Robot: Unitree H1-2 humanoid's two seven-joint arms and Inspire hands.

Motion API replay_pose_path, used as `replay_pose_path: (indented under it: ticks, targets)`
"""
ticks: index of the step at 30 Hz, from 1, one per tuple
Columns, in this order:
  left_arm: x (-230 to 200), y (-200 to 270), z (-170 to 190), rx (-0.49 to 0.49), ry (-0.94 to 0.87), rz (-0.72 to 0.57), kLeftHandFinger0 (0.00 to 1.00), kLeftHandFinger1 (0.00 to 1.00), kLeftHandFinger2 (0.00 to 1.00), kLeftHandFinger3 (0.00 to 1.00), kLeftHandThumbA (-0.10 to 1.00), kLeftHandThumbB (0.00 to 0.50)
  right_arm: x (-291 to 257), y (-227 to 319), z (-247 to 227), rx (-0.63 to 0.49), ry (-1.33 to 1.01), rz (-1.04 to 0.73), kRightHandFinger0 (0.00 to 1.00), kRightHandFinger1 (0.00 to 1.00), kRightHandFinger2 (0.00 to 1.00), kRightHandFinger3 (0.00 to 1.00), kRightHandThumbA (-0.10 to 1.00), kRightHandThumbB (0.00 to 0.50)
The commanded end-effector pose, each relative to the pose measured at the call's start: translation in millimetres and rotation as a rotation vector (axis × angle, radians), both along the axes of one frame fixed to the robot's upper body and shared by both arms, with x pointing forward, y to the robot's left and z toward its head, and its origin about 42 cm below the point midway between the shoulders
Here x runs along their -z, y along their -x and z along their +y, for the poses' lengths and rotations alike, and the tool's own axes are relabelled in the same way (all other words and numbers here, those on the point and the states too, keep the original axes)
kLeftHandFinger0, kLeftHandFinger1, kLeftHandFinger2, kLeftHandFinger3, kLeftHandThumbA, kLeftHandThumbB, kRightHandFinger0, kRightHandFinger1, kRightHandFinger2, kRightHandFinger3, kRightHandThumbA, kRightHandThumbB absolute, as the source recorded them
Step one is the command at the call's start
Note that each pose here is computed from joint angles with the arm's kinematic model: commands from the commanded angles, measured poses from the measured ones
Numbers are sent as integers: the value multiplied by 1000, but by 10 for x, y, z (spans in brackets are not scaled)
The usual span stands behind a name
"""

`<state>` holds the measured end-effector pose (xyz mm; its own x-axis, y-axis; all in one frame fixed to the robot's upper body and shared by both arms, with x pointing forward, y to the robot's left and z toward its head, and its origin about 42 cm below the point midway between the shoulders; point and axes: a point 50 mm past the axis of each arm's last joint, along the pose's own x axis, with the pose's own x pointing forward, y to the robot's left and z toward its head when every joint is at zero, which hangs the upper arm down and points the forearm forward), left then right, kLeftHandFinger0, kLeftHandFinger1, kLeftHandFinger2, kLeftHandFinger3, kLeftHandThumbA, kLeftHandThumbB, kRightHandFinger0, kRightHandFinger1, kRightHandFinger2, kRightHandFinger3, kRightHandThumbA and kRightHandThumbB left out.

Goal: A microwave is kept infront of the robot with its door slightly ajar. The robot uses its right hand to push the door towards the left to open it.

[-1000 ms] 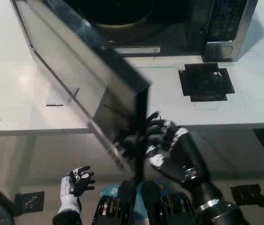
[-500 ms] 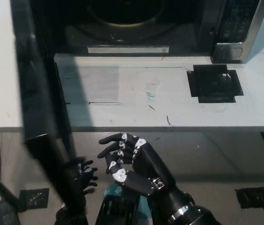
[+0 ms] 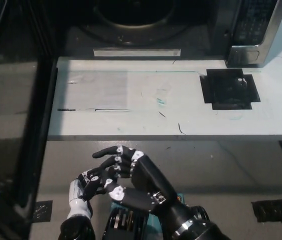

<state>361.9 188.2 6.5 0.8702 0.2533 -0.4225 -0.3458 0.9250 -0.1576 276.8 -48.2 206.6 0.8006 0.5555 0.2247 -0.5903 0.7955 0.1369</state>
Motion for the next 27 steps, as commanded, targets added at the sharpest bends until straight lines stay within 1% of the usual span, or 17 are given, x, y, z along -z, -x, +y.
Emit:
replay_pose_path:
  ticks: [1, 3, 4, 5, 6, 7, 8, 9, 12, 15, 16, 18, 21, 22, 24, 25, 27]
  targets:
    - [-119, -158, -23, 17, -39, -40, 380, 356, 386, 426, -100, 0, -111, -6, -376, 69, -17, -57, 288, 405, 565, 717, 451, 76]
    - [-107, -163, -5, 20, -61, -42, 384, 352, 384, 439, -100, 0, -98, -5, -570, 120, -26, -55, 289, 423, 566, 725, 444, 73]
    - [-108, -163, -9, 21, -61, -43, 392, 367, 403, 455, -100, 0, -67, 1, -783, 181, -17, -58, 276, 397, 559, 728, 446, 81]
    - [-110, -173, -6, 18, -57, -45, 375, 358, 404, 471, -100, 0, -42, 8, -998, 239, -6, -61, 278, 411, 567, 737, 437, 66]
    - [-109, -175, -5, 17, -57, -46, 372, 357, 404, 473, -100, 0, -42, 9, -1015, 242, -6, -60, 280, 413, 568, 738, 434, 64]
    - [-111, -176, -6, 17, -65, -40, 390, 373, 410, 479, -100, 0, 1, 27, -1169, 287, -5, -39, 286, 416, 578, 745, 399, 66]
    - [-112, -179, -8, 18, -67, -36, 384, 369, 404, 480, -100, 0, 1, 27, -1171, 287, -6, -39, 182, 350, 609, 914, 464, 13]
    - [-115, -180, -9, 20, -69, -34, 390, 376, 416, 489, -100, 0, 138, 51, -1479, 376, 1, -2, 250, 367, 554, 782, 335, 131]
    - [-117, -186, -12, 13, -55, -31, 388, 370, 410, 505, -100, 0, 305, 101, -1806, 468, 43, 29, 249, 365, 536, 748, 321, 102]
    - [-147, -222, 14, 11, -61, -44, 402, 381, 422, 497, -100, 0, 464, 107, -2090, 558, 58, 80, 273, 397, 561, 718, 327, 145]
    - [-147, -222, 13, 10, -60, -45, 403, 383, 424, 496, -100, 0, 483, 110, -2120, 565, 60, 82, 278, 407, 575, 719, 331, 143]
    - [-144, -219, 15, 5, -61, -50, 360, 357, 409, 481, -84, 0, 613, 111, -2295, 657, 97, 89, 230, 355, 544, 691, 315, 133]
    - [-144, -212, 21, 21, -76, -52, 393, 380, 420, 493, -6, 0, 700, 101, -2375, 708, 108, 112, 224, 337, 530, 666, 296, 118]
    - [-143, -209, 26, 20, -69, -55, 386, 367, 397, 482, 7, 0, 785, 89, -2441, 761, 117, 130, 238, 345, 529, 661, 286, 133]
    - [-180, -240, 19, 18, -66, -62, 412, 393, 430, 499, 4, 0, 843, 21, -2496, 795, 120, 134, 271, 372, 535, 653, 293, 146]
    - [-191, -234, 18, 21, -75, -66, 425, 401, 440, 506, 3, 0, 908, 9, -2520, 820, 119, 159, 276, 395, 544, 653, 304, 171]
    - [-185, -223, 16, 21, -76, -66, 431, 403, 443, 509, 3, 0, 941, 2, -2532, 830, 120, 168, 280, 412, 553, 652, 319, 176]
